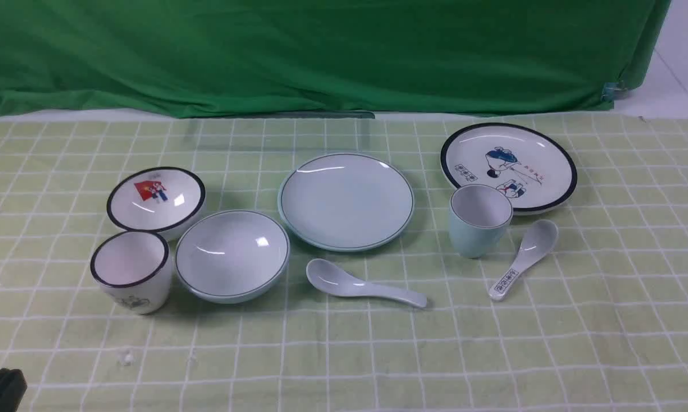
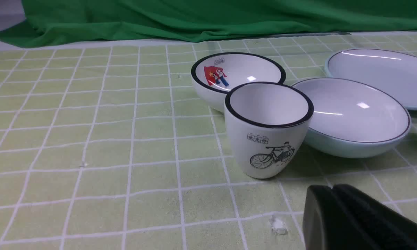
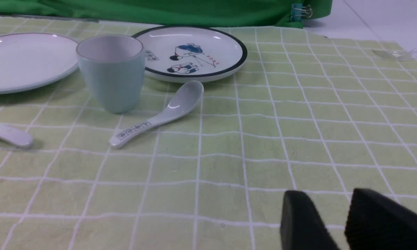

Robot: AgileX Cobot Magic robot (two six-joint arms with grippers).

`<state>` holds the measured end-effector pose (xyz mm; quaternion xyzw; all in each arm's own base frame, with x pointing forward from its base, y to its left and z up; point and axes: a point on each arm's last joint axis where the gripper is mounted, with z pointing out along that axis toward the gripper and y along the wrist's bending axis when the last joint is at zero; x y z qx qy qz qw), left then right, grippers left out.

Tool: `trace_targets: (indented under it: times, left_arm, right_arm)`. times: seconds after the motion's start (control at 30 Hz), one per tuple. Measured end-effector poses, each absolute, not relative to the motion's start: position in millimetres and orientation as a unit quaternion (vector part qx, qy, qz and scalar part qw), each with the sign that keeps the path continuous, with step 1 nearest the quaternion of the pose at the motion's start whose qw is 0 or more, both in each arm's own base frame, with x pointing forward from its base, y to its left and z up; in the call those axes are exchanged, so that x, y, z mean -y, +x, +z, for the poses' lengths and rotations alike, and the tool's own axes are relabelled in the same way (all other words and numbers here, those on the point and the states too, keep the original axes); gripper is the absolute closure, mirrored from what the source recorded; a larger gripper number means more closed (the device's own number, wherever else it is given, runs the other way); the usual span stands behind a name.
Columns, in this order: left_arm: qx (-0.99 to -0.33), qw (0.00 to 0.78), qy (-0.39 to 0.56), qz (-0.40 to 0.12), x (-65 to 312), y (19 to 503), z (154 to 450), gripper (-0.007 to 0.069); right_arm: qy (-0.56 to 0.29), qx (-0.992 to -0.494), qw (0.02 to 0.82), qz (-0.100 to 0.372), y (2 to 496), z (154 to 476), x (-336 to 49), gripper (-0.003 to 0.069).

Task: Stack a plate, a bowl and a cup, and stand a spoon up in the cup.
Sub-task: Use the left arm to grab a blue rice bowl

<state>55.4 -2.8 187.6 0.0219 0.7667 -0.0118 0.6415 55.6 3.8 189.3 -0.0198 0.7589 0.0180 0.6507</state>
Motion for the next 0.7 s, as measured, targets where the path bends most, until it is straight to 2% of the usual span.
trace_targets:
  times: [0.43, 0.7]
  left_arm:
    - [-0.767, 0.642, 0.022, -0.011, 2.8, 55.4, 187.6, 0.0657]
    - [-0.765, 0.642, 0.056, 0.023, 1.9, 55.5, 187.7, 0.0657]
  right_arm:
    - [-0.020, -0.759, 0.651, 0.018, 55.6, 189.3, -3.8, 0.0417]
    - [-0.020, -0.759, 0.651, 0.018, 55.6, 189.3, -3.8, 0.0417]
